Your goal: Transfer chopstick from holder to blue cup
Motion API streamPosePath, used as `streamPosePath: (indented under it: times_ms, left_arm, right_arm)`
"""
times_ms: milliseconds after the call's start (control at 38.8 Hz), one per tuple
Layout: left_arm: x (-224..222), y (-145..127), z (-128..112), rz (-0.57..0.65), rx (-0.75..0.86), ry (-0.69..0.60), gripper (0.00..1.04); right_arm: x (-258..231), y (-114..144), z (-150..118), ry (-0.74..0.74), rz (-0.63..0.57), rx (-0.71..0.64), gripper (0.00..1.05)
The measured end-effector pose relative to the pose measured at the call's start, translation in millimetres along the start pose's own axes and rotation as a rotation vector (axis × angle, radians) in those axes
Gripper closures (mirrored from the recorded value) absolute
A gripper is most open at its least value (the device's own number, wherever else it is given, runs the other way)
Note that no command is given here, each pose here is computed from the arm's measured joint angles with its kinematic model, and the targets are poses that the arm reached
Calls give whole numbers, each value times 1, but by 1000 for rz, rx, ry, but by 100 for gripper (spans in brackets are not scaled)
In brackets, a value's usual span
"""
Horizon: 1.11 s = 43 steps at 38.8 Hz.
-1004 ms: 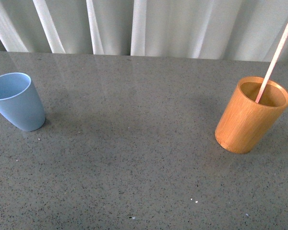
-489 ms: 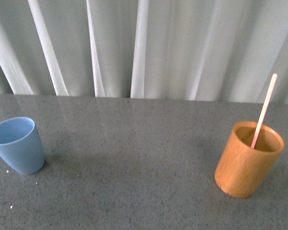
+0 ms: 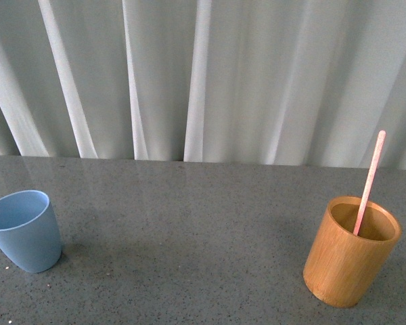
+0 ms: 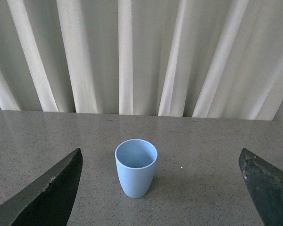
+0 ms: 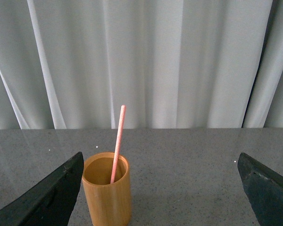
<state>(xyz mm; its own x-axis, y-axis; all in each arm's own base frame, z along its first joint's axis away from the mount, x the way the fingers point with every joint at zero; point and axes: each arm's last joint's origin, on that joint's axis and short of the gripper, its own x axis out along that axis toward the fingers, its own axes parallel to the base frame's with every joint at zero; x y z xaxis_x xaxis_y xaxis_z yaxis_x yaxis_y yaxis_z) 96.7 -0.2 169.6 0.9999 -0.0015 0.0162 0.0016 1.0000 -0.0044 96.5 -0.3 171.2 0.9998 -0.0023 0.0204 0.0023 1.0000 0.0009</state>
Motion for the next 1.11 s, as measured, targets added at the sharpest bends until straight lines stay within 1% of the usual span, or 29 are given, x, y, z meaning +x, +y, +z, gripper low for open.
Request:
streamPosePath:
  times_ms: [26,51,77,129,154,206,335,360,412,566,669,695,824,927,1107]
  left_arm:
    - [0,0,0,11,-4,9,7]
    - [1,0,-1,73,-41,90,7]
    - [1,-1,-1,154,-89,240,7]
    - [2,-2,-4,277,-154,433,7]
    - [2,-3,-7,292,-181,473,7]
    - [4,-3,-7,307,-242,505,7]
    - [19,0,15,305,-310,470,7]
    - [28,2,25,297,-316,460,7]
    - [43,5,37,283,-321,498,7]
    - [85,14,58,272,-287,589,7]
    - [129,23,69,264,-263,710,7]
    - [139,24,70,261,-261,744,7]
    - [169,27,70,243,-239,833,7]
    - [187,27,65,239,-209,880,7]
    - [213,27,42,267,-172,957,7]
  right_arm:
    - [0,0,0,0,0,0,10]
    - [0,0,0,0,0,0,10]
    - [0,0,0,0,0,0,10]
    - [0,0,0,0,0,0,10]
    - [0,0,0,0,0,0,10]
    - [0,0,0,0,0,0,10]
    - [0,0,0,0,1,0,10]
    - [0,0,0,0,0,0,10]
    - [0,0,0,0,0,0,10]
    - [0,0,0,0,0,0,10]
    - [0,0,0,0,0,0,10]
    - [0,0,0,0,0,0,10]
    - [0,0,0,0,0,0,10]
    - [0,0,0,0,0,0,10]
    - [0,0,0,0,0,0,10]
